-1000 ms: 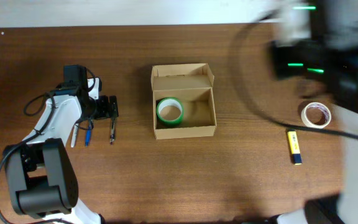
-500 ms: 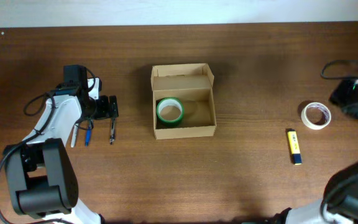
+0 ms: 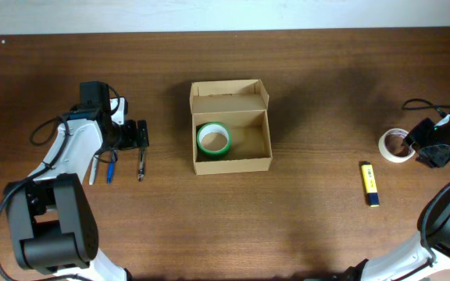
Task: Pack container
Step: 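Move the right gripper to the white tape roll and grasp it, then lower the white tape into the box beside the green tape, release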
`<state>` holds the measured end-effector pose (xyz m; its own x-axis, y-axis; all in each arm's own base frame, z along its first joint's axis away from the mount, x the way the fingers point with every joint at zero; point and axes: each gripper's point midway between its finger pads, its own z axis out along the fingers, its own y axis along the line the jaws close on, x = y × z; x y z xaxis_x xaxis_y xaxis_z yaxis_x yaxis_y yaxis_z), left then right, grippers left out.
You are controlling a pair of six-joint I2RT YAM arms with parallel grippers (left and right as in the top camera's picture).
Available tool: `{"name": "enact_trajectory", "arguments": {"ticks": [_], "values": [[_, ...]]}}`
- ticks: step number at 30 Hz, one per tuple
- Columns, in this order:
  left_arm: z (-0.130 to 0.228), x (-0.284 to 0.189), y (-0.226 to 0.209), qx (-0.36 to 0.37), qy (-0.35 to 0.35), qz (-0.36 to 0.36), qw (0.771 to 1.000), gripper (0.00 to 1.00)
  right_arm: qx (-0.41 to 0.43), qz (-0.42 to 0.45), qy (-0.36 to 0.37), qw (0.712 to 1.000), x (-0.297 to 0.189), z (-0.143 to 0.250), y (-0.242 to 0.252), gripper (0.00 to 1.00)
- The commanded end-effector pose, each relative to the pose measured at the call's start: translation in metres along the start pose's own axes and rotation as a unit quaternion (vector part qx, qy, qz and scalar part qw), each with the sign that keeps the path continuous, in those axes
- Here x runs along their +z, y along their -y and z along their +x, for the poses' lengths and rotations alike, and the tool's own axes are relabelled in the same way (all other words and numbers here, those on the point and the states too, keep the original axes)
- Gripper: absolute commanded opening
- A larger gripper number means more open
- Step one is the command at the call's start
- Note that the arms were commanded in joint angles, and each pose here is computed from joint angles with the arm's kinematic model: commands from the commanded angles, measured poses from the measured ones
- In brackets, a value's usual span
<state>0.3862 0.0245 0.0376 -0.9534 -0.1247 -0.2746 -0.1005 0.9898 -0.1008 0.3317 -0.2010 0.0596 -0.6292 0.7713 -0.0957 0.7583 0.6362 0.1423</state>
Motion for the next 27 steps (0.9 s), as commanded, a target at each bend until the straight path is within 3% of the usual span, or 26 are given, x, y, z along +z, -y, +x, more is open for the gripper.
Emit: {"name": "enact_trajectory", "arguments": {"ticks": [1, 14, 16, 17, 18, 22, 27], "values": [[-0.004, -0.001, 0.001, 0.007, 0.003, 0.005, 1.000, 0.99, 0.013, 0.032, -0.005, 0.999, 0.013, -0.001, 0.014, 0.50], [-0.004, -0.001, 0.001, 0.007, 0.003, 0.005, 1.000, 0.99, 0.035, 0.068, -0.051, 0.996, 0.060, 0.009, 0.029, 0.49], [-0.004, -0.001, 0.001, 0.007, 0.003, 0.005, 1.000, 0.99, 0.035, 0.071, -0.062, 0.995, 0.067, 0.013, 0.031, 0.33], [-0.004, -0.001, 0.001, 0.007, 0.003, 0.005, 1.000, 0.99, 0.036, 0.071, -0.067, 0.995, 0.070, 0.014, 0.031, 0.14], [-0.004, -0.001, 0.001, 0.007, 0.003, 0.005, 1.000, 0.99, 0.036, 0.069, -0.070, 0.994, 0.071, 0.016, 0.030, 0.04], [-0.004, -0.001, 0.001, 0.007, 0.003, 0.005, 1.000, 0.99, 0.024, 0.037, -0.074, 0.996, 0.068, 0.016, 0.018, 0.04], [-0.004, -0.001, 0.001, 0.007, 0.003, 0.005, 1.000, 0.99, -0.044, -0.138, -0.055, 0.988, 0.023, 0.006, -0.047, 0.04]]}}
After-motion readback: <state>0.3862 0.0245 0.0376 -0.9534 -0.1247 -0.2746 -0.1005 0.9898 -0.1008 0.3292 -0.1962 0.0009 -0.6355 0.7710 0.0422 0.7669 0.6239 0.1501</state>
